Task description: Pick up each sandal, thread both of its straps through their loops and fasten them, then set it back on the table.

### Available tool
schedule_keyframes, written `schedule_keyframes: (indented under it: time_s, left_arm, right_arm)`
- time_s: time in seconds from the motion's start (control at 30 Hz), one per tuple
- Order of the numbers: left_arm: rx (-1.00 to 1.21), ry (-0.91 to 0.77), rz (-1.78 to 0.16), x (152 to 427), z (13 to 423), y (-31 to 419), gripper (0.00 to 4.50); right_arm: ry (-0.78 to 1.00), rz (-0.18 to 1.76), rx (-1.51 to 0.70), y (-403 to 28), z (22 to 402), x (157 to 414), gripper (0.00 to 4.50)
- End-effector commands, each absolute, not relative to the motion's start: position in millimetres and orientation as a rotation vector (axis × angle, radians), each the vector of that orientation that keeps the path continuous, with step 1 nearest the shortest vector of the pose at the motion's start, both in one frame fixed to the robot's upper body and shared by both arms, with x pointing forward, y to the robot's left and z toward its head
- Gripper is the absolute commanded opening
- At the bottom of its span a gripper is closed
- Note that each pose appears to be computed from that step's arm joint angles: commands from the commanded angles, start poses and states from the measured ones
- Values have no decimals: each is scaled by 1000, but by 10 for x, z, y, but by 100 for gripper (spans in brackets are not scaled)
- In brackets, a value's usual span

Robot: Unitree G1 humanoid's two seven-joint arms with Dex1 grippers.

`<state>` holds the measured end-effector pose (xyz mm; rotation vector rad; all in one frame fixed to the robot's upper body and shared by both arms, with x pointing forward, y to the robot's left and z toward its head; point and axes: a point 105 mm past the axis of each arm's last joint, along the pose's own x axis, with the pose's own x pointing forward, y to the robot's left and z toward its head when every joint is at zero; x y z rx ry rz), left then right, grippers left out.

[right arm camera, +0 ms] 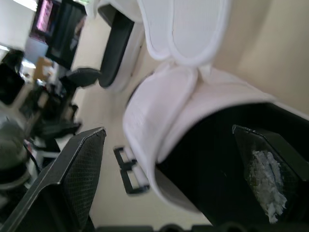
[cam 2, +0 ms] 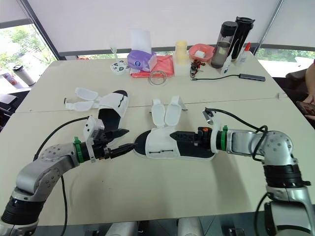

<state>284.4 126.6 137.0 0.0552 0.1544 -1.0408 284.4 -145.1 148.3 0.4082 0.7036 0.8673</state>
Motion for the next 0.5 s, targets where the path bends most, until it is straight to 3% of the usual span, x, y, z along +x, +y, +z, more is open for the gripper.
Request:
schedule_keyframes:
  time_s: [0.03, 0.13, 0.5]
  left_arm:
    - [115, 136, -1113, 2902, 1368, 1251, 166]
    - [140, 164, -1171, 2939, 1280, 1253, 14]
    - [190, 193, -1303, 3064, 1042, 988, 6]
  right_arm:
    - [533, 943, 304, -1494, 1801, 2790, 450]
    - [424, 973, 323, -1512, 1988, 2811, 450]
    - [338, 786, 461, -1479, 2140, 3322, 450]
